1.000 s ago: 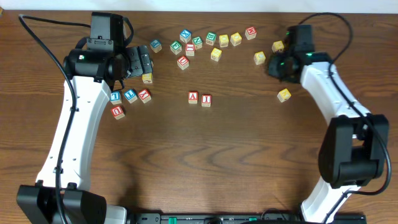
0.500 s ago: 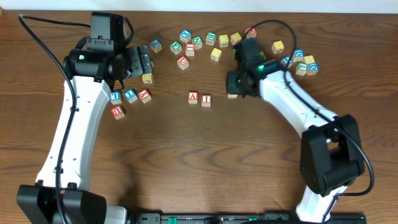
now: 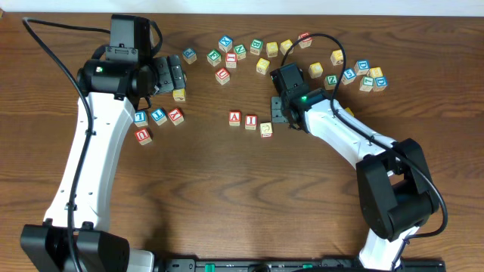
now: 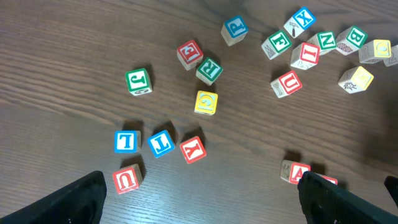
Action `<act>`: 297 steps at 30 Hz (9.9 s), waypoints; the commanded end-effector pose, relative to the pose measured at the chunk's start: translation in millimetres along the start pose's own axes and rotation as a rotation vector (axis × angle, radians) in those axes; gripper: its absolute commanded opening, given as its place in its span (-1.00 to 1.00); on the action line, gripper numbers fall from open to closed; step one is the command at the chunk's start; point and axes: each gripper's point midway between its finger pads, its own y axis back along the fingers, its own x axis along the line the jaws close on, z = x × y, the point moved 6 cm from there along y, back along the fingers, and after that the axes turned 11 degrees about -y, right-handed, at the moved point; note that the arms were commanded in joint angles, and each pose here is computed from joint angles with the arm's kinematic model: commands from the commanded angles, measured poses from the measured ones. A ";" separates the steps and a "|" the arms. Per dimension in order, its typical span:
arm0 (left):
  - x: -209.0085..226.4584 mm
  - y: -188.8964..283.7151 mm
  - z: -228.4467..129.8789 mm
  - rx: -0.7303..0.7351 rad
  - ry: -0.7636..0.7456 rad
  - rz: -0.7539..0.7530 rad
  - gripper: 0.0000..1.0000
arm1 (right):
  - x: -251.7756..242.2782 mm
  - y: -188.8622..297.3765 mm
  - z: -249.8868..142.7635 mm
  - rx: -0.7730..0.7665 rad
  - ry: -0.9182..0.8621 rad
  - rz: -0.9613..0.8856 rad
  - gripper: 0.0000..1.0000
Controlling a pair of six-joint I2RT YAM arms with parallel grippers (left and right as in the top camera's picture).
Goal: Spell out AI2
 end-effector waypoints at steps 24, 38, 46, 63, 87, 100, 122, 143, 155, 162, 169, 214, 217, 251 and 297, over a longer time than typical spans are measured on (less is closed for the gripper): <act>2.4 7.3 2.9 -0.021 -0.006 0.011 0.95 | 45.9 25.2 -50.3 0.278 -0.106 0.119 -0.97; 2.4 7.3 2.9 -0.021 -0.006 0.011 0.95 | 41.5 4.6 -60.3 0.274 -0.163 0.021 -0.98; 2.4 7.3 2.9 -0.021 -0.006 0.011 0.95 | 41.2 4.0 -59.5 0.272 -0.166 0.022 -0.97; 2.4 7.3 2.9 -0.021 -0.006 0.011 0.95 | 20.6 5.5 -65.9 0.337 -0.200 -0.058 -0.98; 2.4 7.3 2.9 -0.021 -0.006 0.011 0.96 | -0.8 5.1 -48.6 0.346 -0.248 -0.072 -0.98; 2.4 7.3 2.9 -0.021 -0.006 0.011 0.95 | 20.8 30.3 -34.3 0.321 -0.135 0.039 -0.98; 2.4 7.3 2.9 -0.021 -0.006 0.011 0.95 | 65.9 28.4 -42.6 0.234 0.188 0.194 -0.97; 2.4 7.3 2.9 -0.021 -0.006 0.011 0.95 | 52.3 18.9 -56.7 0.262 0.276 0.143 -0.98; 2.4 7.3 2.9 -0.021 -0.006 0.011 0.95 | 52.0 13.7 -58.0 0.262 0.292 0.135 -0.98; 2.4 7.3 2.9 -0.021 -0.006 0.011 0.96 | 51.1 5.2 -61.3 0.274 0.309 0.128 -0.98; 2.4 7.3 2.9 -0.021 -0.006 0.011 0.95 | 45.6 0.2 -57.3 0.274 0.291 0.121 -0.98; 2.4 7.3 2.9 -0.021 -0.006 0.011 0.95 | -53.3 -2.5 9.6 0.194 -0.361 -0.215 -0.98; 2.4 7.3 2.9 -0.021 -0.006 0.011 0.95 | -65.5 -0.5 15.9 0.201 -0.371 -0.230 -0.98; 2.4 7.3 2.9 -0.021 -0.006 0.011 0.95 | -43.7 -0.9 -38.1 0.446 -0.218 -0.166 -0.98; 2.4 7.3 2.9 -0.021 -0.006 0.011 0.95 | -33.9 30.7 9.9 0.309 -0.265 0.034 -0.98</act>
